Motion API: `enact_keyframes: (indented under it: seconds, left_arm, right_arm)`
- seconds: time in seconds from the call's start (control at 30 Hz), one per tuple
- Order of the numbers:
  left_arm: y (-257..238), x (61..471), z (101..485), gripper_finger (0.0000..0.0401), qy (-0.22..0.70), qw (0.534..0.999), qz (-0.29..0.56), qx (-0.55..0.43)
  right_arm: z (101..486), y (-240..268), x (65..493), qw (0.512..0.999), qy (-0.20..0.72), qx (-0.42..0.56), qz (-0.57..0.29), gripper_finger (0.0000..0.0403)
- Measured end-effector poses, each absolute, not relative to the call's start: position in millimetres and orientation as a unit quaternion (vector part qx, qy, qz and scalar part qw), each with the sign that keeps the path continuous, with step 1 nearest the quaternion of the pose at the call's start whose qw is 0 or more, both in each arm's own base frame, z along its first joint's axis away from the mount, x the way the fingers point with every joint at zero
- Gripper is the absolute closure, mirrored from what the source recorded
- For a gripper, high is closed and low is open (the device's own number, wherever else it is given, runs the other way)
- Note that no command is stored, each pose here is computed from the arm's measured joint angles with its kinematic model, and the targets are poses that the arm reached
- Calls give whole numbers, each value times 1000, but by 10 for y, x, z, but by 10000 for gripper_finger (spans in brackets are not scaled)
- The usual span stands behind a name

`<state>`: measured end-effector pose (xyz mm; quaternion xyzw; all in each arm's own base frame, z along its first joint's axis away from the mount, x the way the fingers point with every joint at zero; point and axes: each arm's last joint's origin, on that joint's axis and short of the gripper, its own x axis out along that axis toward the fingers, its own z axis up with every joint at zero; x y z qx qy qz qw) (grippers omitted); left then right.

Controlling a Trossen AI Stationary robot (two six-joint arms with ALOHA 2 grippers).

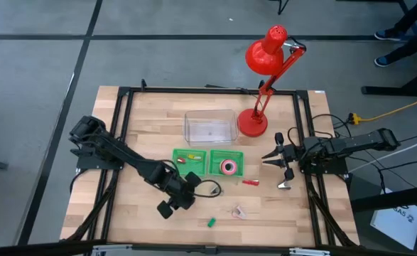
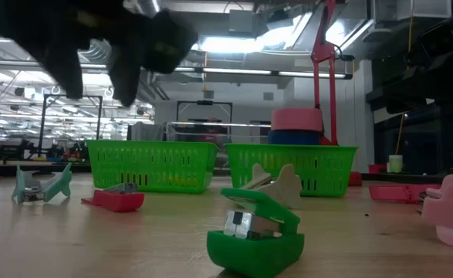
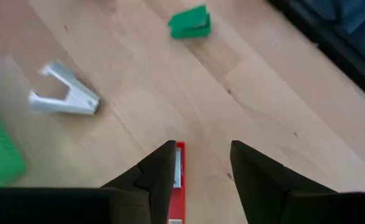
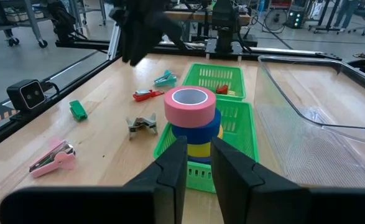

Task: Pick and place Stapler, Stapler remover, tape
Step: Put the bottom red stapler into the left green bin

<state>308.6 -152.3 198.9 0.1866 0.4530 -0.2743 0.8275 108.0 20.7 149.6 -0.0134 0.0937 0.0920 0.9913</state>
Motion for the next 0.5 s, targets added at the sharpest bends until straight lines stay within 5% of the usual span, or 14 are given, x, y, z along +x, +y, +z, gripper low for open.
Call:
enact_keyframes:
  seconds: [0.5]
  left_arm:
    - [-1536, 3197, 1480, 195, 517, 790, -251, 212]
  right_arm:
    - [1495, 207, 1080, 991, 94, -13, 92, 331]
